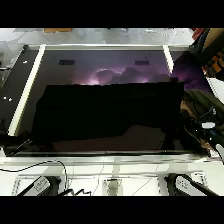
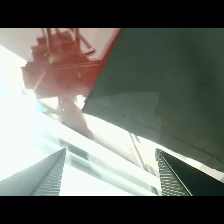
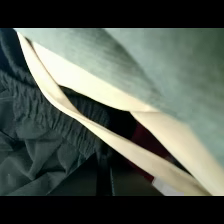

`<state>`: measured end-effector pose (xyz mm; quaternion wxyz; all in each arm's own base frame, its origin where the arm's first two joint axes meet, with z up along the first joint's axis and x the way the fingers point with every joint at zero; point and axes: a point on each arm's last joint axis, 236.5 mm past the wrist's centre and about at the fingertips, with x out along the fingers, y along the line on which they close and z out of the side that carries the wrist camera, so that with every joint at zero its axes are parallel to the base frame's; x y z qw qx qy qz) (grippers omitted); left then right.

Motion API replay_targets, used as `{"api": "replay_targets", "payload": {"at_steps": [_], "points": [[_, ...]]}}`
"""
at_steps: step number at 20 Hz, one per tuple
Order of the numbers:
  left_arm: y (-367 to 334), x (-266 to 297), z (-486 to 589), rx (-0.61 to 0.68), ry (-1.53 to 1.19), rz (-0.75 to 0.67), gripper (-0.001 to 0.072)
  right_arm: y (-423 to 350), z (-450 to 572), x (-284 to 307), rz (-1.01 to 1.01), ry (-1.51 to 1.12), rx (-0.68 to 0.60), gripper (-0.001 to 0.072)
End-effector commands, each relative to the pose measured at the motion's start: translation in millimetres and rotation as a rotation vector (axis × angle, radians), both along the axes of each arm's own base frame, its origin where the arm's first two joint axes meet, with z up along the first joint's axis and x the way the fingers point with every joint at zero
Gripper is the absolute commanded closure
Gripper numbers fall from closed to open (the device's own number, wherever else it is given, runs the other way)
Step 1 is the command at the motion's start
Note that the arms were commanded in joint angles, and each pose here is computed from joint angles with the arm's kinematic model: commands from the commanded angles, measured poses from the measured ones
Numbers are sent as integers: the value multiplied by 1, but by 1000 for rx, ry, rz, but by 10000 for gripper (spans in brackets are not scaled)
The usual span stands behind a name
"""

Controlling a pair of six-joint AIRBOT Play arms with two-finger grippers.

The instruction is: Fold the clothes and pants, and hang the long-sleeved shirts on hangers.

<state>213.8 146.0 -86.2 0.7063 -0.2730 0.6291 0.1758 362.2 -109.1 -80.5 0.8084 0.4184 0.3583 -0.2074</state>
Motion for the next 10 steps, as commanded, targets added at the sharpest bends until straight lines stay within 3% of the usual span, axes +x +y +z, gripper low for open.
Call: {"api": "replay_targets", "payload": {"at_steps": [1, 4, 8, 10], "points": [[-3, 3, -13, -21, -9, 40, 96, 3, -1, -1, 9, 5, 8, 683], [3, 25, -23, -9, -97, 107, 104, 3, -1, -1, 10, 5, 6, 683], [9, 48, -25, -13, -180, 179, 419, 0, -4, -4, 46, 27, -39, 683], [13, 53, -25, 7, -195, 175, 694, 6, -6, -7, 72, 44, -27, 683]]}}
